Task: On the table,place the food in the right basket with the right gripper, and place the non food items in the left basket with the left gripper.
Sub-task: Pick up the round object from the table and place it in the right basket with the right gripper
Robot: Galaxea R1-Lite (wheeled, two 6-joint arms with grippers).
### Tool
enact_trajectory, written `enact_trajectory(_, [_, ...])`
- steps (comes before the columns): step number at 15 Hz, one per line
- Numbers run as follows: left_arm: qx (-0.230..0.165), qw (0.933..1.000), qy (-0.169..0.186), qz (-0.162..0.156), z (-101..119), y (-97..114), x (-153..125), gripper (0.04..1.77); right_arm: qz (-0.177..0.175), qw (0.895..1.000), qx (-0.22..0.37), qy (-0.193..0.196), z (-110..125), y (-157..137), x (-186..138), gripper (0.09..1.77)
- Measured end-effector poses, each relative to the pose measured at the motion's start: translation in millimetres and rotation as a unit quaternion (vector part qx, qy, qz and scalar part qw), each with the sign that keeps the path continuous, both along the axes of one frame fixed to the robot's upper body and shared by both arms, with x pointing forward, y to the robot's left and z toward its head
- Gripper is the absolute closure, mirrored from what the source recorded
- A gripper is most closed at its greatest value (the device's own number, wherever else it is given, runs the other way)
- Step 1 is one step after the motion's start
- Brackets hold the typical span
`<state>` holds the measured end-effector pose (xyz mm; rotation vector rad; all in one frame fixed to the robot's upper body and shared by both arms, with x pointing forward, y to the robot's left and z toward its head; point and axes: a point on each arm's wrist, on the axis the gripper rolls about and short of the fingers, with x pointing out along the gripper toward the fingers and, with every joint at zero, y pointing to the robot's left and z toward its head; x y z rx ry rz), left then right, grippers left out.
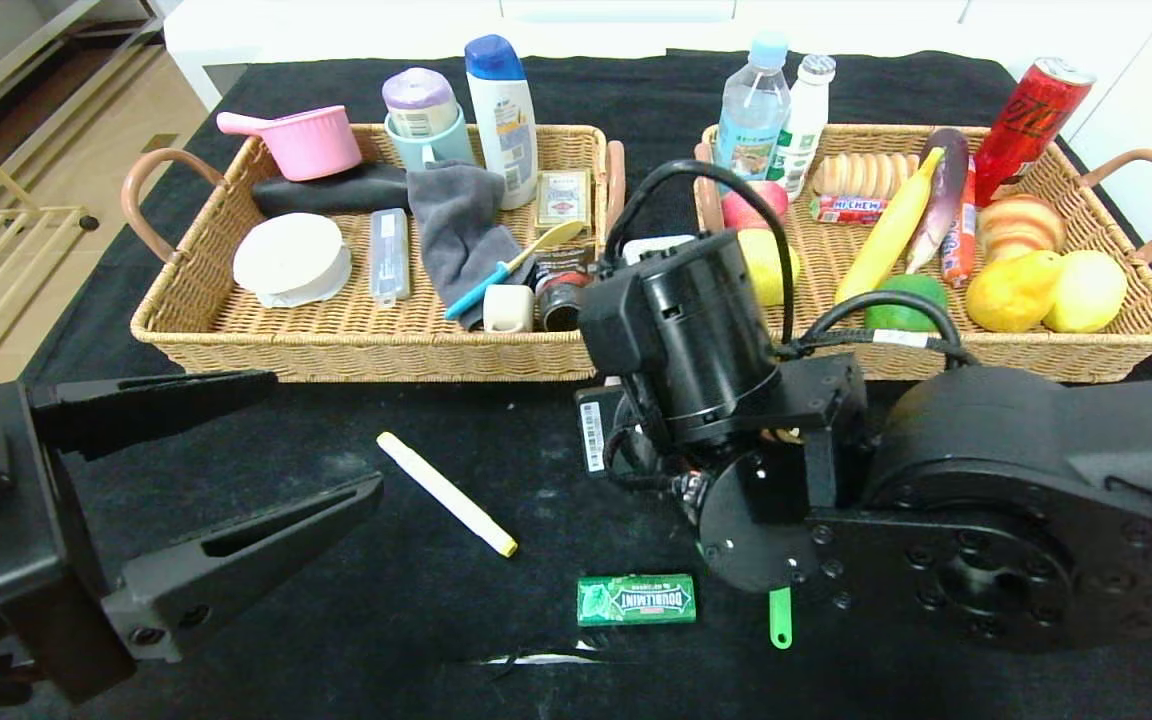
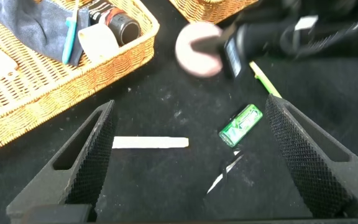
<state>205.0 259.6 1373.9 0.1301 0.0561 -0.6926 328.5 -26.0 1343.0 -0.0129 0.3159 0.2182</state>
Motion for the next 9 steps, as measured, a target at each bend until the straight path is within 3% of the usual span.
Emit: enact_trajectory(9, [0.005, 1.0, 0.008, -0.001, -3.5, -1.7, 2.5, 0.09, -0.064, 0.995, 0.032, -0.063, 64.6, -73.6, 11.8, 1.7])
